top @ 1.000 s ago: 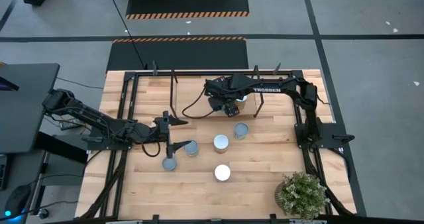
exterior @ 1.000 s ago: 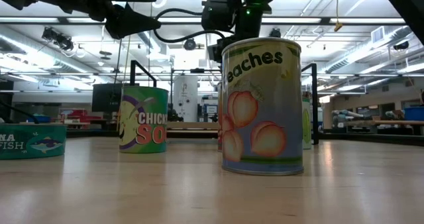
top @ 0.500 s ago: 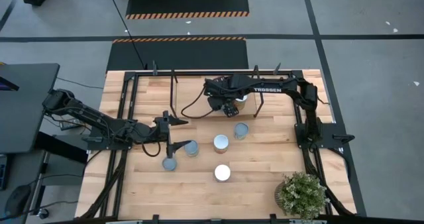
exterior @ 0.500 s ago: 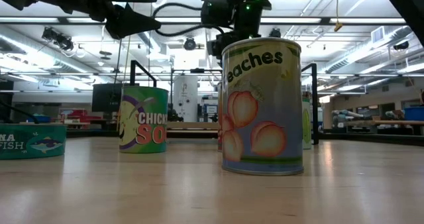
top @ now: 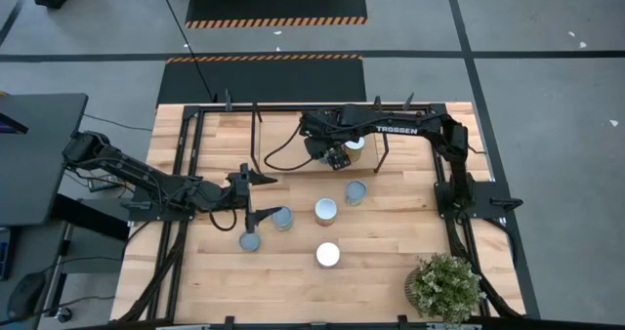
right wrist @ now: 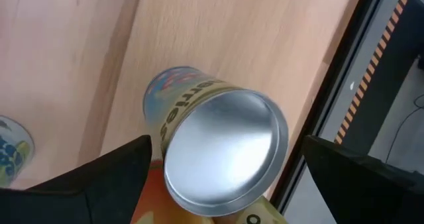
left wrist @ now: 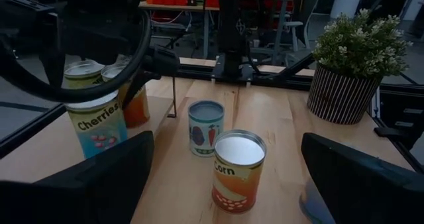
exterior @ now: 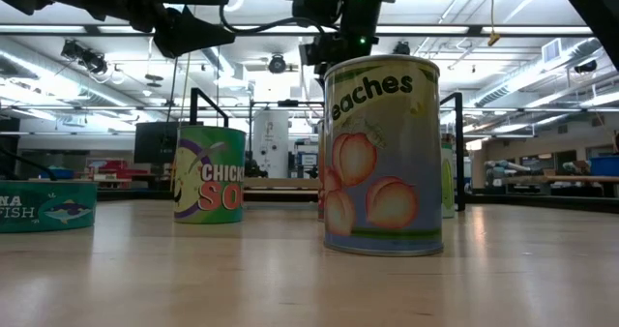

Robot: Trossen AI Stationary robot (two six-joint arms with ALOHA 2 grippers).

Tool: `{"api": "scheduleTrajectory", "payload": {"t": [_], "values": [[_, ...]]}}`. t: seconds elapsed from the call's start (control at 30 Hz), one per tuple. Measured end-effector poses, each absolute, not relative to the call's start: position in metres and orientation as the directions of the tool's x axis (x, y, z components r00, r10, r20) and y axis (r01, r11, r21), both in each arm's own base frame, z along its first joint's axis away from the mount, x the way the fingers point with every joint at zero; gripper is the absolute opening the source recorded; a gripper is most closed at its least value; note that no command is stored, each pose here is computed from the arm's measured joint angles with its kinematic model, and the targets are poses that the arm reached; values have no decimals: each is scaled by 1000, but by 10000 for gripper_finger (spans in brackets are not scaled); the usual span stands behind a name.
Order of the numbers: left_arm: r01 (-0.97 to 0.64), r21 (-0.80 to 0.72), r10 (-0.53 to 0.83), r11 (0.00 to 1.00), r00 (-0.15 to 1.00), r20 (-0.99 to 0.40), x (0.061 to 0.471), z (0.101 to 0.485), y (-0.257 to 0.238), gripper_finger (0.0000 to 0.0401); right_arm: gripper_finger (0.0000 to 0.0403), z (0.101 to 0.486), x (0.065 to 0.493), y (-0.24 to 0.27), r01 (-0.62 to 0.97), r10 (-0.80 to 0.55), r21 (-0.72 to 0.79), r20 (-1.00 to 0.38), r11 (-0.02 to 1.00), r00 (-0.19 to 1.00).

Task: Pick and place cans onto a shelf
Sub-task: Put the canned cherries on the shelf

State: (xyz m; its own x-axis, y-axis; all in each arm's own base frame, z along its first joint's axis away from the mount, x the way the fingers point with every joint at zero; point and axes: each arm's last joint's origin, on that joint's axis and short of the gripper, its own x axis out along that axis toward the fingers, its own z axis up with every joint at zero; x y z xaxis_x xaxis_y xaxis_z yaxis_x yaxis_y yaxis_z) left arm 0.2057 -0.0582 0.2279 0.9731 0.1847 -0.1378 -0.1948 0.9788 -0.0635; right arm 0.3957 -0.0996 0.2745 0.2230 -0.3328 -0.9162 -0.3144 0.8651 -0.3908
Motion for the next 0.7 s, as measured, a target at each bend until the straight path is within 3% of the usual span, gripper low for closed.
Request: {"api": "scheduleTrajectory", "payload": {"t": [0.7], "values": [[-195, -65, 185, 979, 973, -138, 206, 228, -58, 389, 400, 280, 387, -96, -290, -326, -367, -928, 884, 181]]}}
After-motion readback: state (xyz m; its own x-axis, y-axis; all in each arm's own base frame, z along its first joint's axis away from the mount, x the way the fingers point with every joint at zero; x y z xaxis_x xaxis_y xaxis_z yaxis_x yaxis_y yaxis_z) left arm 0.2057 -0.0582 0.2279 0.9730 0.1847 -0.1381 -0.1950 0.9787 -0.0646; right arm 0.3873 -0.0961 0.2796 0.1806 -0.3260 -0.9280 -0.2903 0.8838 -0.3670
